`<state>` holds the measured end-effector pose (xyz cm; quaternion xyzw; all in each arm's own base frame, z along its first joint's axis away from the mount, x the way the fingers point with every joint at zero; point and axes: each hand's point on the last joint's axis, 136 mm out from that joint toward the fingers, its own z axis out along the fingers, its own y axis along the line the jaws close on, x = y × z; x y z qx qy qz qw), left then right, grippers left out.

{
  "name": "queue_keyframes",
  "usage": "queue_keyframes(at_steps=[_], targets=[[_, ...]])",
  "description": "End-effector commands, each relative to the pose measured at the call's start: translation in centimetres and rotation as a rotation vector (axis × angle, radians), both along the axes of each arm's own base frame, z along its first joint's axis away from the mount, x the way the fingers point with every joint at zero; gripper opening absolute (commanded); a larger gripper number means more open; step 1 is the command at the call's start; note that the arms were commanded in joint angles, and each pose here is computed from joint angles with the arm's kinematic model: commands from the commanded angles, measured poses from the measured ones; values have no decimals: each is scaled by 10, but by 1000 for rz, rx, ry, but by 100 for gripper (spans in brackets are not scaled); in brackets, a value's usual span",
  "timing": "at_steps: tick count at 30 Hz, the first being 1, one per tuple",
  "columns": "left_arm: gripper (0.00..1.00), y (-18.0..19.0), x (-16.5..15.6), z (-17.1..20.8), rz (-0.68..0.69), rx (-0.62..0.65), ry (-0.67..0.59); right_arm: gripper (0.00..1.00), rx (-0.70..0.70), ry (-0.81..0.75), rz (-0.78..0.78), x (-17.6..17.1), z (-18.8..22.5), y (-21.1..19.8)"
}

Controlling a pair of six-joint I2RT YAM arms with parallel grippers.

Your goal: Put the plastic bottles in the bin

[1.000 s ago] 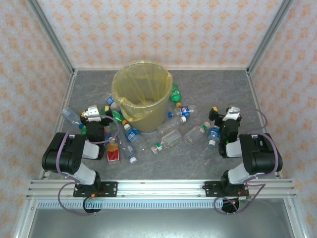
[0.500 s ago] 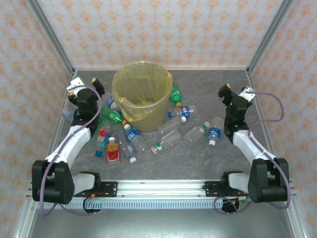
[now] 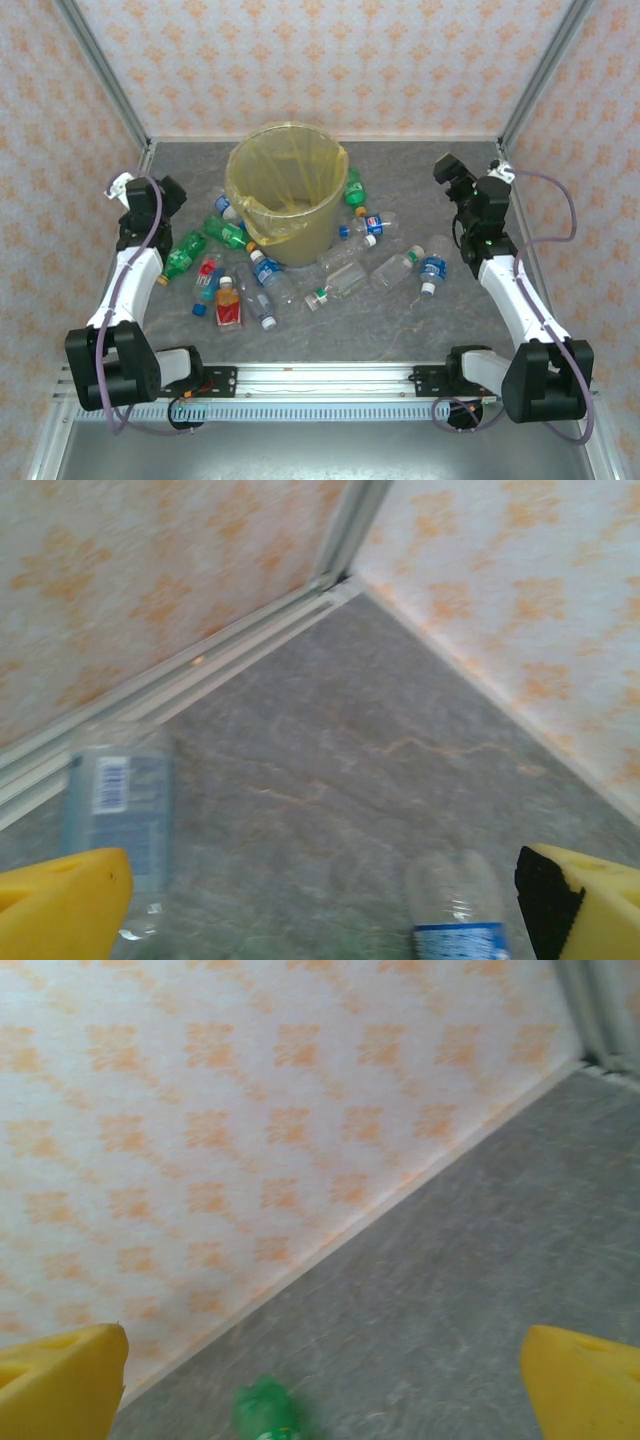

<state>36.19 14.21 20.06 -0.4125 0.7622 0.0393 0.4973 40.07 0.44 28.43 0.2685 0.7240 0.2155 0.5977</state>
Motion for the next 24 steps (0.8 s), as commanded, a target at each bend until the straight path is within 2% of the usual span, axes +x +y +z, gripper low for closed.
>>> queue_keyframes(at_steps=[1, 5, 9, 13, 19, 24], targets=[[100, 18, -11, -19, 52, -99, 86, 100, 63, -44, 134, 0, 33, 25], [100, 46, -18, -36, 139, -144, 180, 100, 82, -27, 220, -1, 42, 46], [100, 75, -28, -62, 243, -168, 299, 100, 39, -14, 292, -4, 48, 75], [100, 87, -28, -93, 261, -237, 396, 100, 19, 18, 340, -6, 48, 99], [100, 92, -11, -119, 230, -273, 458, 100, -30, -7, 356, -11, 66, 119], [99, 89, 4, -141, 190, -328, 478, 100, -56, 31, 360, -6, 60, 126]])
